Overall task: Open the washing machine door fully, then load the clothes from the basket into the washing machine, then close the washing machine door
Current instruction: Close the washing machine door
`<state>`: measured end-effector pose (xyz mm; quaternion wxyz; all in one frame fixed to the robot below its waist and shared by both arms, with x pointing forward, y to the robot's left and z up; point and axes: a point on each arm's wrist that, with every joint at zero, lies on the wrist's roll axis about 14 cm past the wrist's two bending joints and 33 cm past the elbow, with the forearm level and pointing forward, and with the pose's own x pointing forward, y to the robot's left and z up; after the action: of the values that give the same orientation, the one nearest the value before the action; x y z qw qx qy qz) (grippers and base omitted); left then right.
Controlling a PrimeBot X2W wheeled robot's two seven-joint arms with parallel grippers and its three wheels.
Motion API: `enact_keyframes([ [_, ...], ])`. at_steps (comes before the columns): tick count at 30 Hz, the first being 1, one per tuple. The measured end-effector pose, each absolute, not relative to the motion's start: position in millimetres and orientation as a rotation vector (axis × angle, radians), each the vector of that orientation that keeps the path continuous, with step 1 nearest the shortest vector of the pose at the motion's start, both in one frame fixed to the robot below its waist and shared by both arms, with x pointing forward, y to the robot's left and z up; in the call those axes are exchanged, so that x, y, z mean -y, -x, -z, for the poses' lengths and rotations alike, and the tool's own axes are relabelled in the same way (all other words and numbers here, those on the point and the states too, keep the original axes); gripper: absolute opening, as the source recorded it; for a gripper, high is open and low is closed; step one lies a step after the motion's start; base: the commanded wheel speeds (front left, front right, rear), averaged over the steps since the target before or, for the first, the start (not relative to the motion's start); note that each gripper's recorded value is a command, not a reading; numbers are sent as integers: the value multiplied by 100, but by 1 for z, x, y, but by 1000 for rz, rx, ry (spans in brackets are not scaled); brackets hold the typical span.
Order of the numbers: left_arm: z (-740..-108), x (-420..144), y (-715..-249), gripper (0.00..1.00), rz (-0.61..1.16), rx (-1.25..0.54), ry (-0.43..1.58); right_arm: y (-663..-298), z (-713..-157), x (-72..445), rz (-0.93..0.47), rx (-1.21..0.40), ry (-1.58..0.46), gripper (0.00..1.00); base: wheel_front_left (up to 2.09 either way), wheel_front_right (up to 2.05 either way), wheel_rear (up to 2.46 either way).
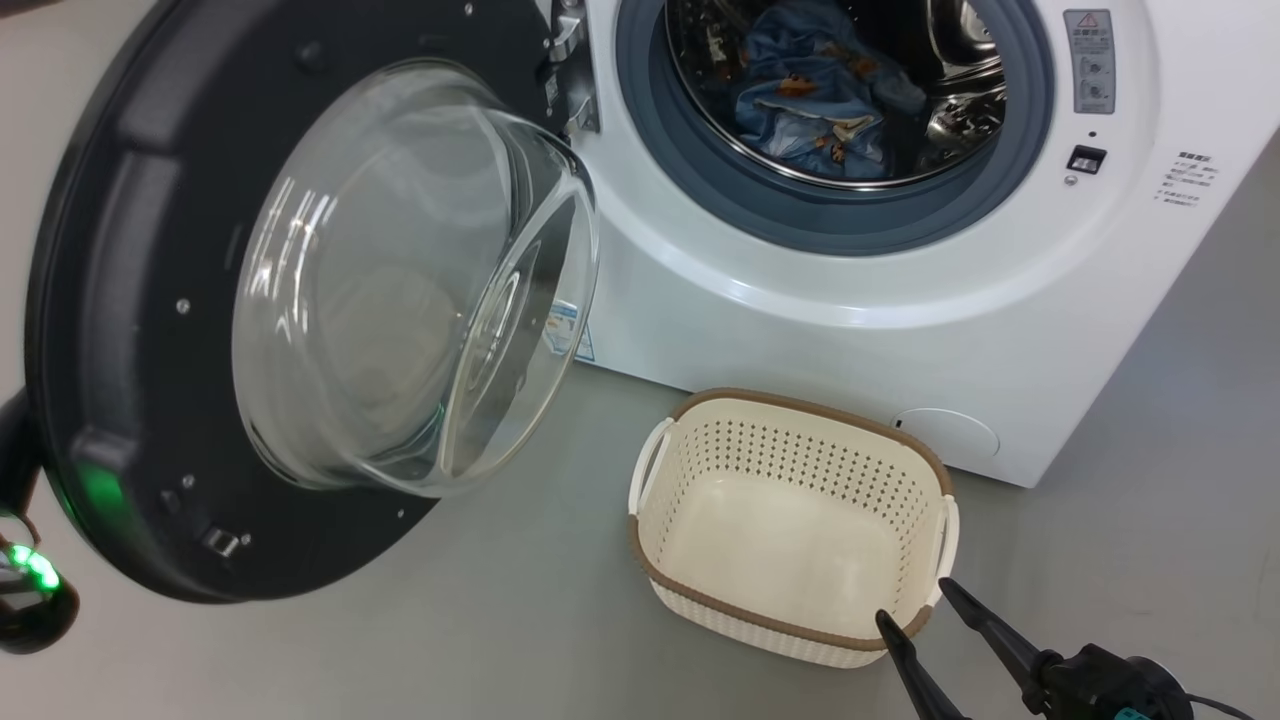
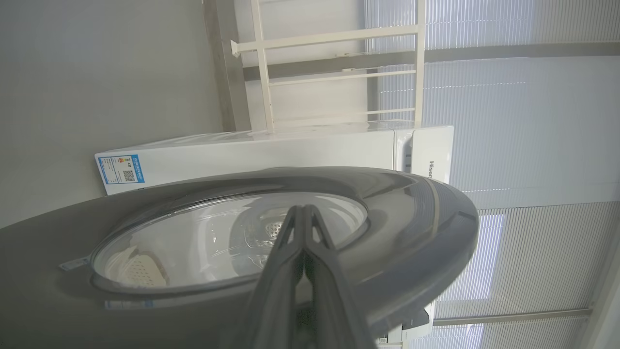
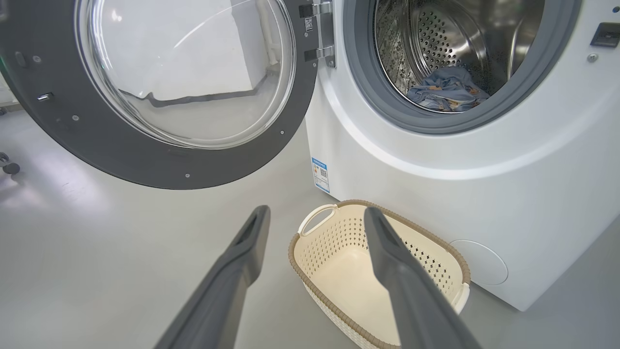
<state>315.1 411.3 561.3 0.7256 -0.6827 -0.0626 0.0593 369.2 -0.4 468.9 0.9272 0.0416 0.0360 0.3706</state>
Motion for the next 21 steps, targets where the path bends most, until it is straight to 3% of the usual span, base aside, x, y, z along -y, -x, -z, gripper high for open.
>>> enact_keyframes([
  [21, -561, -344, -327, 0, 43, 62, 1544, -365, -480, 20, -650, -44, -137, 100, 0, 0, 0],
])
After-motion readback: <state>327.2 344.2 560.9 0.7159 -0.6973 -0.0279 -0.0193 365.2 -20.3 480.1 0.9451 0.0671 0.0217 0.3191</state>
